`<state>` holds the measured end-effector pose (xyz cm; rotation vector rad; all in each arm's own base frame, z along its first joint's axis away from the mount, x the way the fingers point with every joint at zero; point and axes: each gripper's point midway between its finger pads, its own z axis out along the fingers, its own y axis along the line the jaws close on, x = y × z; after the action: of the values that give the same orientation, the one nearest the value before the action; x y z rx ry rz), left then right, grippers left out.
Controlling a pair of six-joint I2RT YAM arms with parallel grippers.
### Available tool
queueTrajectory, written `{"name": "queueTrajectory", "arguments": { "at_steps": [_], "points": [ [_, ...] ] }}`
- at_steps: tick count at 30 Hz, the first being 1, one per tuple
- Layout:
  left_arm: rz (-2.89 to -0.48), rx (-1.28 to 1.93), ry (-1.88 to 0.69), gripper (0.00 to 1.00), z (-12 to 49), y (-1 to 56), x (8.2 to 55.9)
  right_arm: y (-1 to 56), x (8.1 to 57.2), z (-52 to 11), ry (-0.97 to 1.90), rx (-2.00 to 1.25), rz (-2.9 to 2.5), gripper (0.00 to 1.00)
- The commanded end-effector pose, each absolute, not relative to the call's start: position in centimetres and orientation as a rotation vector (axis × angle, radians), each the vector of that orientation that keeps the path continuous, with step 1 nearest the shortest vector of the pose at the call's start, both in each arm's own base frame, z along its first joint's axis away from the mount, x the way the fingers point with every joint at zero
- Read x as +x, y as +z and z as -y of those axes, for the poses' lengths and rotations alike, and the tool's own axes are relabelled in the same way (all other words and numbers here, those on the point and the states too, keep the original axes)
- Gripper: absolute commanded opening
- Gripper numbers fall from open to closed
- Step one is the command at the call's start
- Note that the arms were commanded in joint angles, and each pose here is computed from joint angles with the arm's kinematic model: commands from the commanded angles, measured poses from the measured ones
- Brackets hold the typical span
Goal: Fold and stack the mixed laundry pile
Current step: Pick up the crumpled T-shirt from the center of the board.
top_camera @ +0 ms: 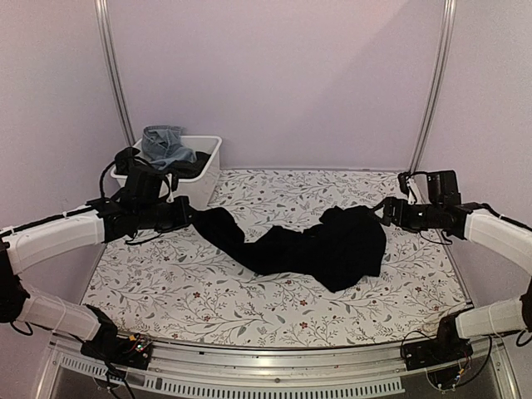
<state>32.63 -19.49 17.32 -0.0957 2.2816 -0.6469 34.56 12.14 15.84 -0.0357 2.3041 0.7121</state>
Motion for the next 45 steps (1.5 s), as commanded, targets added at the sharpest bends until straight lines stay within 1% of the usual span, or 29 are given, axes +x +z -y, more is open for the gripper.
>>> {"name": "queueTrajectory", "arguments": {
  "at_steps": [1,5,9,16,19,23,25,26,27,28,29,32,33,35,37,41,45],
  "points": [
    [-2.273,-0.127,-0.624,0.00,18.8,17.6,33.4,13.4,29.1,-13.4,0.817,0.000,-2.360,0.99],
    [-2.278,-0.127,-0.616,0.00,18.8,17.5,33.8,10.6,25.5,-15.8,0.880,-0.015,-2.404,0.97],
    [-2.279,-0.130,-0.615,0.00,18.9,17.5,34.0,7.5,23.7,-17.2,0.890,-0.007,-2.499,0.96],
    [-2.276,-0.132,-0.615,0.00,19.0,17.5,34.4,4.7,24.7,-17.2,0.833,0.037,-2.535,0.97],
    [-2.272,-0.130,-0.621,0.00,19.2,17.7,34.6,3.2,24.5,-18.5,0.895,0.023,-2.570,0.94],
    [-2.264,-0.132,-0.624,0.00,19.2,18.0,34.8,1.5,23.8,-19.0,0.867,0.027,-2.620,0.91],
    [-2.260,-0.131,-0.632,0.00,19.3,18.1,34.9,1.2,23.8,-19.2,0.868,0.035,-2.622,0.86],
    [-2.259,-0.131,-0.636,0.00,19.4,18.0,35.0,1.4,24.0,-19.3,0.873,0.040,-2.615,0.81],
    [-2.258,-0.129,-0.639,0.00,19.4,18.0,35.1,1.4,24.2,-19.4,0.875,0.042,-2.613,0.73],
    [-2.258,-0.130,-0.641,0.00,19.5,18.1,35.1,1.8,24.5,-19.6,0.881,0.036,-2.605,0.62],
    [-2.259,-0.127,-0.641,0.00,19.5,18.1,35.1,2.2,24.8,-19.7,0.880,0.030,-2.599,0.48],
    [-2.245,-0.120,-0.641,0.00,19.5,18.7,35.1,5.4,25.8,-20.0,0.883,0.001,-2.527,0.03],
    [-2.235,-0.114,-0.643,0.00,19.5,19.3,35.1,6.8,26.3,-20.0,0.872,-0.010,-2.498,0.00],
    [-2.201,-0.095,-0.651,0.00,19.4,20.7,35.0,11.1,27.2,-19.6,0.845,-0.032,-2.398,0.00],
    [-2.152,-0.058,-0.668,0.00,19.5,22.7,34.8,17.4,28.0,-18.8,0.810,-0.057,-2.250,0.00],
    [-2.025,0.015,-0.664,0.00,19.2,28.1,34.5,28.0,28.3,-16.8,0.714,-0.102,-2.012,0.00],
    [-1.874,0.106,-0.697,0.00,19.5,34.7,33.5,35.6,27.9,-15.5,0.644,-0.148,-1.855,0.00]
  ]
}}
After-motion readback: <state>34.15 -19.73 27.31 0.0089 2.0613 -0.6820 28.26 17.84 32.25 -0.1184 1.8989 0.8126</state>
